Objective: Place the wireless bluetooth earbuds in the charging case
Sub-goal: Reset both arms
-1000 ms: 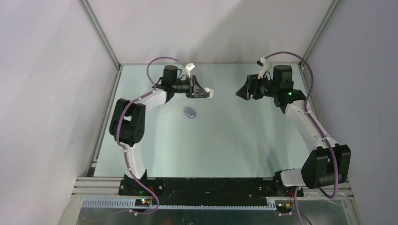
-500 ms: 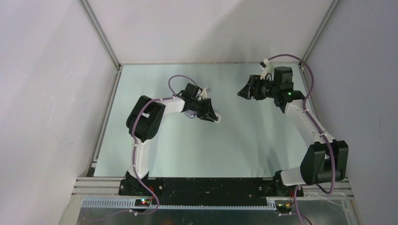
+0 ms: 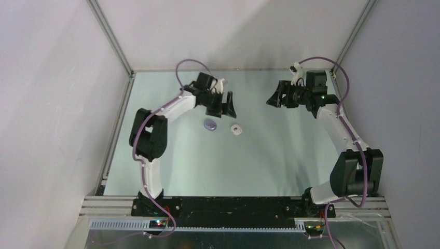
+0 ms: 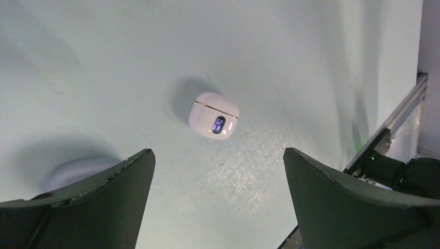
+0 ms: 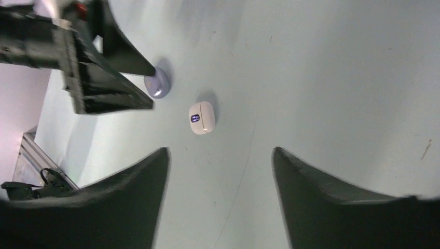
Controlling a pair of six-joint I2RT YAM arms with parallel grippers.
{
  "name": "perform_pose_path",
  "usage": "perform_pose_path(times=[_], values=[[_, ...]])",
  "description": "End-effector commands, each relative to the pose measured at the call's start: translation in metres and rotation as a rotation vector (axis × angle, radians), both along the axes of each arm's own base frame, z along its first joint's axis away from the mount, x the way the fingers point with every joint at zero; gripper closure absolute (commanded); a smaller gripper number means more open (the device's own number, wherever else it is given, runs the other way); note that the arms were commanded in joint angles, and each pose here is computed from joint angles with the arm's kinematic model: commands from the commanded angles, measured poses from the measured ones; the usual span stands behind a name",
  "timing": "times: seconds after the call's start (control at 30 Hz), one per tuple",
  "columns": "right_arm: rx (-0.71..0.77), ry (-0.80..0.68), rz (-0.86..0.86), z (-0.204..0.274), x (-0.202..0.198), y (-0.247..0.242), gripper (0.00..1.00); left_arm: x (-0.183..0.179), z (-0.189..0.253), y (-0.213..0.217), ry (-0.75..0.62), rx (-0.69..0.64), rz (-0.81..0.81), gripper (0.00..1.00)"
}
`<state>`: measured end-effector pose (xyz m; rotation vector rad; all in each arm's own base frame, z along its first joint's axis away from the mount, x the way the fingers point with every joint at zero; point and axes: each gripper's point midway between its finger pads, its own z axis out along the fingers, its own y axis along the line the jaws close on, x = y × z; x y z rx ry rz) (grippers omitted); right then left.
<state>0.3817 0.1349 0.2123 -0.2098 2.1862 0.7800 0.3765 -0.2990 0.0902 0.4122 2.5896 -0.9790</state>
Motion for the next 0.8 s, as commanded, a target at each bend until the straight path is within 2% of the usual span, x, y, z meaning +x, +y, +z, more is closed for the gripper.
perform_pose_path(times=[0.0, 0.03, 0.07, 0.13, 0.17, 0.2, 0.27, 0.37, 0.57, 0.77], values=[[-0.053, -0.098, 0.069, 0.042, 0.01, -0.003, 0.12, 0.031, 0.099, 0.054, -0.277, 0.092, 0.001, 0.0], [-0.052, -0.124, 0.071, 0.054, 0.016, -0.002, 0.03, 0.034, 0.109, 0.063, -0.301, 0.108, 0.016, 0.0], [-0.052, -0.141, 0.057, 0.06, 0.021, -0.003, 0.02, 0.046, 0.133, 0.081, -0.379, 0.13, 0.068, 0.0], [-0.05, -0.224, 0.019, 0.081, 0.04, -0.004, 0.01, 0.064, 0.167, 0.115, -0.504, 0.163, 0.182, 0.0], [-0.054, -0.245, -0.004, 0.084, 0.048, -0.005, 0.01, 0.075, 0.199, 0.134, -0.618, 0.149, 0.255, 0.0], [-0.083, -0.266, -0.117, 0.086, 0.065, -0.014, 0.0, 0.08, 0.197, 0.151, -0.646, 0.186, 0.318, 0.0], [-0.128, -0.274, -0.266, 0.091, 0.082, -0.028, 0.01, 0.091, 0.225, 0.182, -0.786, 0.195, 0.437, 0.0], [-0.177, -0.26, -0.351, 0.088, 0.092, -0.035, 0.0, 0.096, 0.255, 0.205, -0.934, 0.199, 0.509, 0.0], [-0.197, -0.286, -0.356, 0.1, 0.083, -0.031, 0.01, 0.093, 0.25, 0.218, -0.942, 0.282, 0.51, 0.0], [-0.171, -0.25, -0.314, 0.099, 0.08, -0.02, 0.0, 0.087, 0.245, 0.224, -0.946, 0.349, 0.474, 0.0]])
